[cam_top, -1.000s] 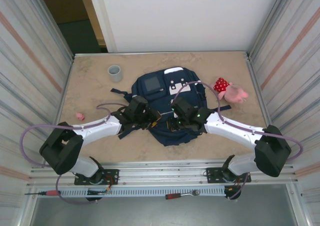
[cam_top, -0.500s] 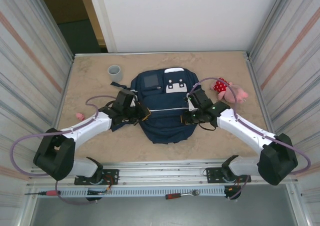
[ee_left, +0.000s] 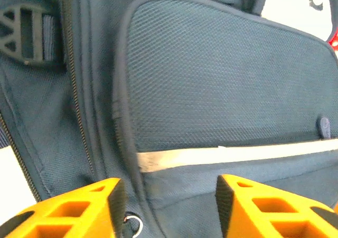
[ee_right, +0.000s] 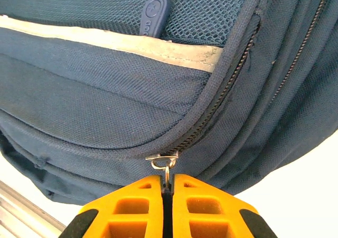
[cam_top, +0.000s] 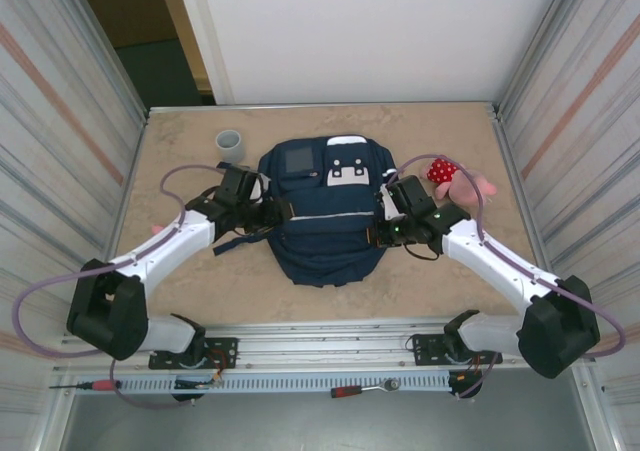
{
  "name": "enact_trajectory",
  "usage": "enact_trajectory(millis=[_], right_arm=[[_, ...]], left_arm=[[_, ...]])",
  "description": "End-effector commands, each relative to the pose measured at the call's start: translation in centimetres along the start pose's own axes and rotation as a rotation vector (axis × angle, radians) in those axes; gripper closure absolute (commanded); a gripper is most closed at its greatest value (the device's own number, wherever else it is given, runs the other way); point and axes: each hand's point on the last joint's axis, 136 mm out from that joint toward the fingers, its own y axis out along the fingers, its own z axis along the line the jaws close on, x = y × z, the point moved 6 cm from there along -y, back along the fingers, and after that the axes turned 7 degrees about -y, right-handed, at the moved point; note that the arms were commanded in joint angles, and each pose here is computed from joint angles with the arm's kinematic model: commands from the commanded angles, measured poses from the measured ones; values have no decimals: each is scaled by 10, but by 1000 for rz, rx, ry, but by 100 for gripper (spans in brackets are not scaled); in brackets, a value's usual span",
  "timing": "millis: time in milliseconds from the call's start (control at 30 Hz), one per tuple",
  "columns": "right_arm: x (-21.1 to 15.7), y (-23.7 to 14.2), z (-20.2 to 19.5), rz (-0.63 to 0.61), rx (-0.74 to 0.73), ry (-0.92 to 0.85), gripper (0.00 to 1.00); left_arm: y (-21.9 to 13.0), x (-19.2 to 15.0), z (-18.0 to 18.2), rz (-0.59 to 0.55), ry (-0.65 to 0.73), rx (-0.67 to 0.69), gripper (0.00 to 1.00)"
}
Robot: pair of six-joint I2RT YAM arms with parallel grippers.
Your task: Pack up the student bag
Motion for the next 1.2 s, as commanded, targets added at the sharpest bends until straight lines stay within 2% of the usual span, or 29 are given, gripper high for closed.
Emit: enact_trajectory(millis=[0, 100, 233, 267, 333, 367, 433, 567, 667, 900, 967, 1100, 1167], right_arm=[[-2, -4, 1, -3, 36, -5, 100], [0, -4, 3, -10, 58, -5, 100], [1, -5, 1, -27, 74, 2, 100], [0, -4, 0, -24, 79, 8, 100], [-1, -2, 0, -20, 92, 14, 100], [-1, -1, 0, -16, 96, 17, 100], [-1, 1, 1, -9, 107, 21, 100], [0, 2, 2, -7, 116, 22, 100], [0, 2, 1, -10, 119, 24, 100], [2, 1, 3, -16, 132, 25, 100], [2, -1, 2, -24, 135, 29, 100], [4, -5, -5, -36, 132, 48, 100], [4, -5, -15, -39, 107, 73, 100]], left_arm=[[-24, 2, -33, -107, 345, -28, 36], [-24, -9, -59, -122, 655, -115, 30], [-16, -22, -83, -120, 957, -241, 29], [-15, -26, -89, -101, 1024, -299, 30], [-12, -44, -101, -34, 1241, -484, 37], [-10, -50, -106, -33, 1330, -512, 37], [2, -54, -111, -55, 1486, -478, 36], [26, -48, -122, -7, 1617, -397, 29], [43, -48, -126, 6, 1679, -390, 27], [79, -45, -130, 37, 1680, -332, 36], [87, -47, -126, 49, 1696, -299, 43], [91, -50, -114, 82, 1706, -252, 86], [86, -55, -107, 96, 1720, -251, 99]])
